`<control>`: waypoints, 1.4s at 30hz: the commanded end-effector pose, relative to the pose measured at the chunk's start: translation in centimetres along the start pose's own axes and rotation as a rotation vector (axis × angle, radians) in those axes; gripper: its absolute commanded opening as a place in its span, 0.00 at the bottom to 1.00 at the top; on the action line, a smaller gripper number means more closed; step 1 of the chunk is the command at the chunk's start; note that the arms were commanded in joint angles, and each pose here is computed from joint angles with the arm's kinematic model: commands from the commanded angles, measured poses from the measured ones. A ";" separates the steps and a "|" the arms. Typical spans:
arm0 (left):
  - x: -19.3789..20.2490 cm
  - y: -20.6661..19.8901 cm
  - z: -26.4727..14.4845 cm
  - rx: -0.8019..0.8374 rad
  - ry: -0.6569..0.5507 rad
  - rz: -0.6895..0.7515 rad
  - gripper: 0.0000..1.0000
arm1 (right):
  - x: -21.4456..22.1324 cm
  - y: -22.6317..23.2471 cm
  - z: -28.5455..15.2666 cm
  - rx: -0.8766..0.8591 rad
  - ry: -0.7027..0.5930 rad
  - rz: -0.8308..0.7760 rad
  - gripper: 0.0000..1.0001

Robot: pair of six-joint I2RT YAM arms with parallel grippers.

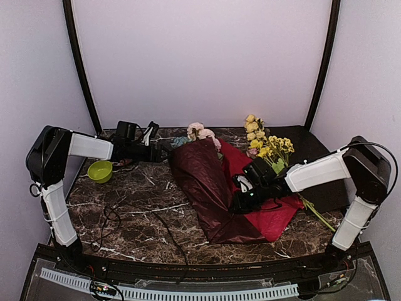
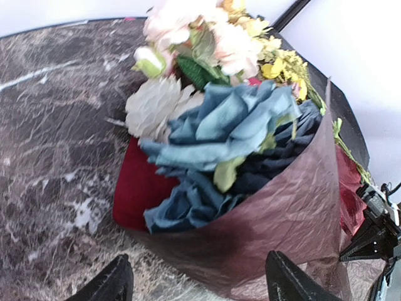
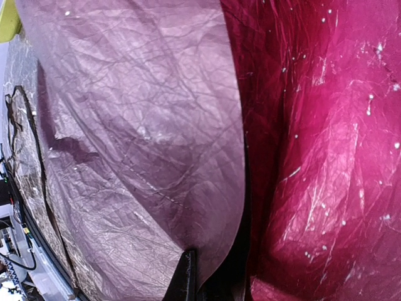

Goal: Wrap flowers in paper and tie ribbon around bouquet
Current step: Press the fold line of the folded bouquet.

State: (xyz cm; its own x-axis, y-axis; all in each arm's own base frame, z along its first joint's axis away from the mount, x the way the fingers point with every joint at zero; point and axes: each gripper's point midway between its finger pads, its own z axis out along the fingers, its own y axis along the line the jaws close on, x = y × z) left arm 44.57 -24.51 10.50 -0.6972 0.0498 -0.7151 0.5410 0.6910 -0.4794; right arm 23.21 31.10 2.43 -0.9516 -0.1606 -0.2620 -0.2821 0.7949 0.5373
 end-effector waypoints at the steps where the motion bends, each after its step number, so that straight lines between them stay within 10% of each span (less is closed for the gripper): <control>1: -0.8 -2.3 0.3 0.079 -0.049 0.182 0.76 | 0.9 0.0 -0.6 0.006 0.020 -0.016 0.00; 24: -1.0 -3.5 2.4 0.125 0.032 0.488 0.62 | 2.2 -0.6 -1.5 0.035 0.064 -0.039 0.00; 39: 0.2 -5.0 2.6 0.225 0.096 0.506 0.00 | 2.2 -0.3 -1.7 0.028 0.064 -0.045 0.00; 42: 0.0 -5.0 2.7 0.218 0.095 0.505 0.00 | 1.9 0.0 -2.0 0.021 0.056 -0.046 0.00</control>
State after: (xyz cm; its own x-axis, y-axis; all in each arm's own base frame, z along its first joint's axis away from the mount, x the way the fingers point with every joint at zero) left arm 43.52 -29.20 10.52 -0.3749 0.4030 -0.8349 0.8811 0.4349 -0.1857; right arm 21.52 29.50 2.53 -0.9493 -0.2165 -0.2278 -0.3048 0.8105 0.5002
